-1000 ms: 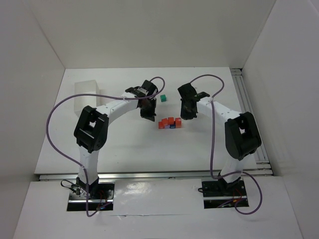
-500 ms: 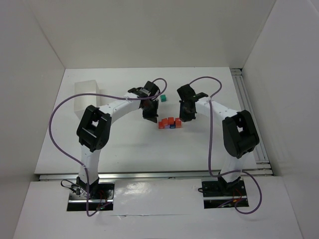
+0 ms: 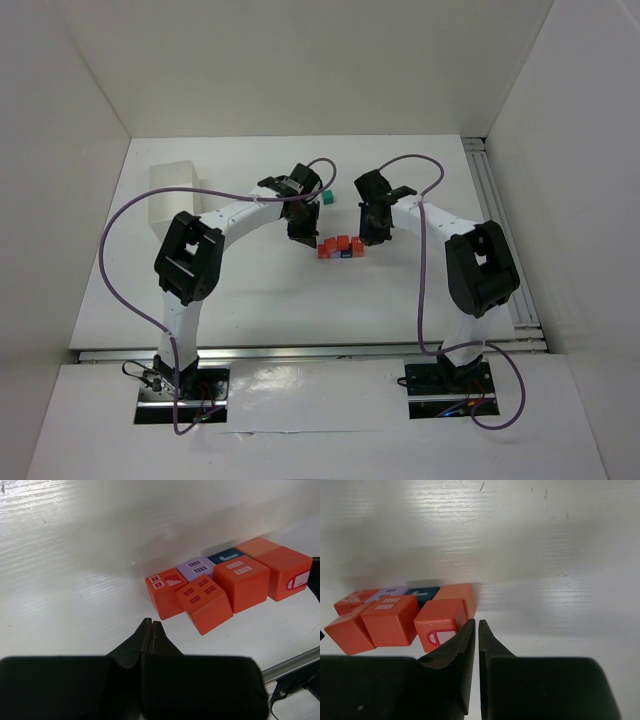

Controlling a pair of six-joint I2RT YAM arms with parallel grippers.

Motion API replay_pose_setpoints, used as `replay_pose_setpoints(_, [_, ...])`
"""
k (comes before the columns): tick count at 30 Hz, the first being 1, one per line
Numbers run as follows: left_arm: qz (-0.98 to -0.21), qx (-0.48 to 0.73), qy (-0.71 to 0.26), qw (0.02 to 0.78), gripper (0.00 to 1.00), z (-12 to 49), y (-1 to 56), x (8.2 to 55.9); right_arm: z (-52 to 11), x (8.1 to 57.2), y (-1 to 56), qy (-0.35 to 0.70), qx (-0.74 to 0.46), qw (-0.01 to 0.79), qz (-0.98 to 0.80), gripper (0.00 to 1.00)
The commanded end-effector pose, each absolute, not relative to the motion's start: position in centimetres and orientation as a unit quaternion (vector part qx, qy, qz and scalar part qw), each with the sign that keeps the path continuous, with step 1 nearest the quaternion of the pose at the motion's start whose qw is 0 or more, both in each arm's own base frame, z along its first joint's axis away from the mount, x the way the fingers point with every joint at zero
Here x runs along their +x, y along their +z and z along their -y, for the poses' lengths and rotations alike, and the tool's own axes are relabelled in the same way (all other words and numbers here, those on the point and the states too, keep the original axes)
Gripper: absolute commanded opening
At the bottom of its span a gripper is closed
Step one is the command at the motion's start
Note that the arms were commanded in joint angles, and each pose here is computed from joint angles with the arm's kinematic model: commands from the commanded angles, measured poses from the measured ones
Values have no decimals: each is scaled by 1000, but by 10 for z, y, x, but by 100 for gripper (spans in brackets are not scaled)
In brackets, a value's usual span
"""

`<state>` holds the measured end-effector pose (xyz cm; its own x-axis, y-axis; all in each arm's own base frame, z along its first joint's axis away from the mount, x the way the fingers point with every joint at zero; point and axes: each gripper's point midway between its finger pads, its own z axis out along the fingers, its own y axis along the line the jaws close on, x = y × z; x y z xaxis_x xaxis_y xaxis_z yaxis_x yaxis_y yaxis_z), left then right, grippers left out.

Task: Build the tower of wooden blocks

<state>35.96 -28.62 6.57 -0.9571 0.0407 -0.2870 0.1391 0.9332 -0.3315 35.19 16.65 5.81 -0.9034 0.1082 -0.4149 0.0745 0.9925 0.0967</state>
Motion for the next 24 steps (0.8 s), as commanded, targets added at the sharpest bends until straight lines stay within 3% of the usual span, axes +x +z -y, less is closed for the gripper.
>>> replay_pose_setpoints(1, [-971,46,-188,140,0,293,71,362,-174,358,61,49,39,227,-972,14])
replay_pose_setpoints(24, [-971,46,-188,140,0,293,71,362,-184,360,65,44,23,231,-972,14])
